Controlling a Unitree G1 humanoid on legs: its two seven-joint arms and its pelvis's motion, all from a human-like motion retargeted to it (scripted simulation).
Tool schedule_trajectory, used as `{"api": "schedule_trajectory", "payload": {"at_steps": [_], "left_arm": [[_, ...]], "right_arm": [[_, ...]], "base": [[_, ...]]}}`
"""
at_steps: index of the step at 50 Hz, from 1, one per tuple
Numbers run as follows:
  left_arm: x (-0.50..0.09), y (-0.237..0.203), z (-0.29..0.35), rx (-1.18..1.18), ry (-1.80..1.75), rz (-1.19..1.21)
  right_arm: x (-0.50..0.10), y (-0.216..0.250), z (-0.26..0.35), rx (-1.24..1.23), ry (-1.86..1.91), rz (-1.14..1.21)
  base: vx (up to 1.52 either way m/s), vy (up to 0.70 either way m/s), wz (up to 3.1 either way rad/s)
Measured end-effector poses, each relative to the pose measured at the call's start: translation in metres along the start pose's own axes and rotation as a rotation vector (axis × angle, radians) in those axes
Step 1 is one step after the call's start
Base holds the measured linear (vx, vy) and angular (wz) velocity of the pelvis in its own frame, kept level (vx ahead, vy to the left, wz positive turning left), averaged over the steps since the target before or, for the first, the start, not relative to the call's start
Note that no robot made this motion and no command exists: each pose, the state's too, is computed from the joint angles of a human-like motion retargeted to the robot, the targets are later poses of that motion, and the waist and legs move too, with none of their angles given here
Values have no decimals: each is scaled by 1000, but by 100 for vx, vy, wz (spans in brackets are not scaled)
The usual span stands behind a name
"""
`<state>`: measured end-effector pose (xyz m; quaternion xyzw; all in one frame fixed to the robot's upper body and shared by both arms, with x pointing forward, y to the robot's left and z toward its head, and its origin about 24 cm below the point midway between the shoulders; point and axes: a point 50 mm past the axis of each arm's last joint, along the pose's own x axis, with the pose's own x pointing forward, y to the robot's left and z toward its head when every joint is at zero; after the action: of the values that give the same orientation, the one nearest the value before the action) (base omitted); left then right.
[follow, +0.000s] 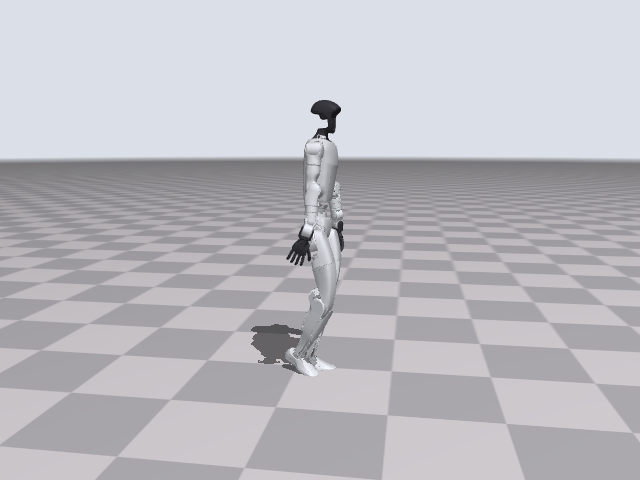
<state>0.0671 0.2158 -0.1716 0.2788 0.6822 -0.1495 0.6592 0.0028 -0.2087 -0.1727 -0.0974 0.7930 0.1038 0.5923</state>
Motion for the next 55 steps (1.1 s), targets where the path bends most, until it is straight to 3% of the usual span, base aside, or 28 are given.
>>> {"api": "schedule_trajectory", "payload": {"at_steps": [7,13,18,23,33,41,48,55], "left_arm": [[-20,52,71,-37,-259,145],[-25,39,96,-25,-356,119],[-11,1,63,-123,-268,64],[0,-35,9,-228,-69,-74],[2,-54,-54,-483,145,-61],[-1,-71,-63,-386,198,-159],[-2,-78,-64,-322,215,-209],[2,-58,-35,-338,99,-144]], "right_arm": [[4,2,-18,-131,63,15],[7,9,-50,-105,190,72],[7,17,-54,-50,229,95],[11,24,-25,21,27,91],[-12,-1,49,-21,-177,-44],[-30,-4,92,21,-360,-25],[-16,4,64,-115,-215,-60],[-1,-2,14,-291,-4,-196]], "base": [[31,-8,80],[53,-12,22],[74,-20,42],[55,-11,-2],[41,-7,11],[37,14,11],[74,-1,-28],[73,-2,-25]]}}
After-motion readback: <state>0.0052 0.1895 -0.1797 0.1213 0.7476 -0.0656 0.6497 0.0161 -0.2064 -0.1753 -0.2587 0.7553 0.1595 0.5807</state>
